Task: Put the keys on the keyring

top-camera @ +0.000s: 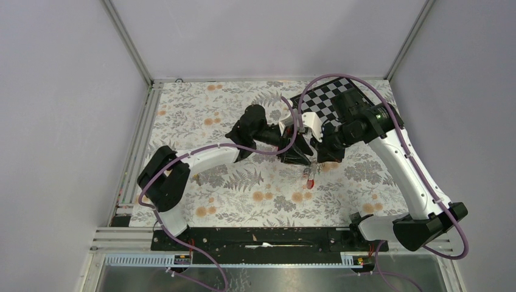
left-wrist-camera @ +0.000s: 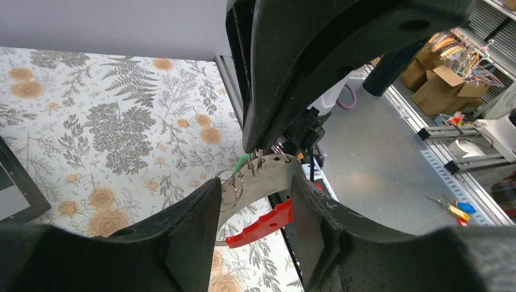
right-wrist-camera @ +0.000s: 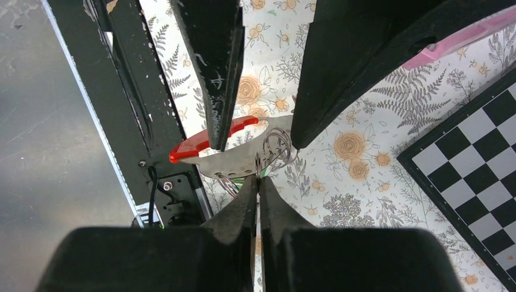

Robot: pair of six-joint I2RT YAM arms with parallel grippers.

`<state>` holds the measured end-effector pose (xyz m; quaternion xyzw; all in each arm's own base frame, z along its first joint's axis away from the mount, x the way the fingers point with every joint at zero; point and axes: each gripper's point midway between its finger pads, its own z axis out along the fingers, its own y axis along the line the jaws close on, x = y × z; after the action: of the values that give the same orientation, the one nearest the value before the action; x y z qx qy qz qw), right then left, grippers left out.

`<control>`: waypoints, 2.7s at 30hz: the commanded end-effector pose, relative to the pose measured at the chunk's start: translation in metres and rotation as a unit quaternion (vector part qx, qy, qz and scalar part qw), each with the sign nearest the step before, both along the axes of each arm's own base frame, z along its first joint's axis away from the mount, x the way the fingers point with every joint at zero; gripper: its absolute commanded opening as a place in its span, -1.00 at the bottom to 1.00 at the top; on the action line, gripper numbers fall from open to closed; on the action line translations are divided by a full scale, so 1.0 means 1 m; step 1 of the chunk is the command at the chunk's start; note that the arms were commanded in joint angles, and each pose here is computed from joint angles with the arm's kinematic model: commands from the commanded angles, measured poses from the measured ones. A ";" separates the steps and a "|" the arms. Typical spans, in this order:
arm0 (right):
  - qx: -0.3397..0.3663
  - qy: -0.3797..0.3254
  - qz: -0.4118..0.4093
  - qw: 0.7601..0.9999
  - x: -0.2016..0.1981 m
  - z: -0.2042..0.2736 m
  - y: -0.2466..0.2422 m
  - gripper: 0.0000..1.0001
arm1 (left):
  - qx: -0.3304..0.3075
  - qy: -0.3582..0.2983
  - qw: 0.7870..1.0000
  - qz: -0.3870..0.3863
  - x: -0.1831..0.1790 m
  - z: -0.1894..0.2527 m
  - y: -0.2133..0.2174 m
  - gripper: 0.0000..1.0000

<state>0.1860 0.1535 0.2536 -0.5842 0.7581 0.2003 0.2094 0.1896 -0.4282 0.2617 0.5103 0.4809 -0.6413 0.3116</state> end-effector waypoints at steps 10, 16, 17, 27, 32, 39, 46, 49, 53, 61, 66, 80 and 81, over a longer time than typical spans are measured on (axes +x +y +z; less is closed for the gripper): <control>0.027 0.005 0.007 1.000 -0.006 0.002 0.010 -1.00 | -0.033 -0.013 0.999 -0.018 -0.010 0.014 -0.007 -0.26; 0.032 0.004 0.004 0.999 -0.005 0.003 0.011 -1.00 | -0.031 -0.008 0.999 -0.022 -0.013 0.014 -0.010 -0.32; 0.033 0.004 0.002 0.999 -0.005 0.002 0.011 -1.00 | -0.031 -0.007 0.999 -0.023 -0.014 0.013 -0.010 -0.33; 0.040 0.001 -0.003 0.999 -0.004 0.003 0.014 -1.00 | -0.034 -0.003 0.999 -0.032 -0.021 0.014 -0.012 -0.53; 0.049 0.000 -0.007 0.999 -0.004 0.004 0.016 -1.00 | -0.035 0.003 0.999 -0.031 -0.022 0.013 -0.012 -0.62; 0.054 -0.002 -0.015 0.998 -0.002 0.001 0.017 -1.00 | -0.033 0.009 0.999 -0.035 -0.024 0.011 -0.011 -0.98; 0.059 -0.016 -0.030 0.998 0.001 0.001 0.017 -1.00 | -0.024 0.017 0.999 -0.037 -0.029 0.006 -0.006 -1.00; 0.065 -0.021 -0.035 0.997 0.001 0.000 0.017 -0.94 | -0.029 0.018 0.999 -0.033 -0.031 0.008 -0.001 -1.00; 0.078 -0.029 -0.038 0.996 0.000 0.003 0.018 -0.56 | -0.041 0.024 0.998 -0.029 -0.033 0.014 0.007 -1.00; 0.106 -0.024 -0.033 0.993 -0.003 0.009 0.023 -0.22 | -0.067 0.020 0.998 -0.010 -0.024 0.035 0.021 -1.00; 0.146 -0.022 -0.033 0.988 -0.003 0.019 0.027 -0.14 | -0.088 0.011 0.996 -0.008 -0.024 0.048 0.035 -1.00; 0.257 -0.062 0.022 0.964 -0.004 0.052 0.045 -0.11 | -0.133 0.004 0.991 -0.009 -0.027 0.078 0.059 -1.00; 0.261 -0.062 0.024 0.963 -0.004 0.052 0.046 -0.11 | -0.133 0.007 0.991 -0.008 -0.027 0.079 0.059 -1.00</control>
<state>0.1885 0.1898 0.2932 -0.5235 0.6928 0.3271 0.3728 0.1748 -0.3810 0.3098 0.4478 0.4393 -0.7041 0.3328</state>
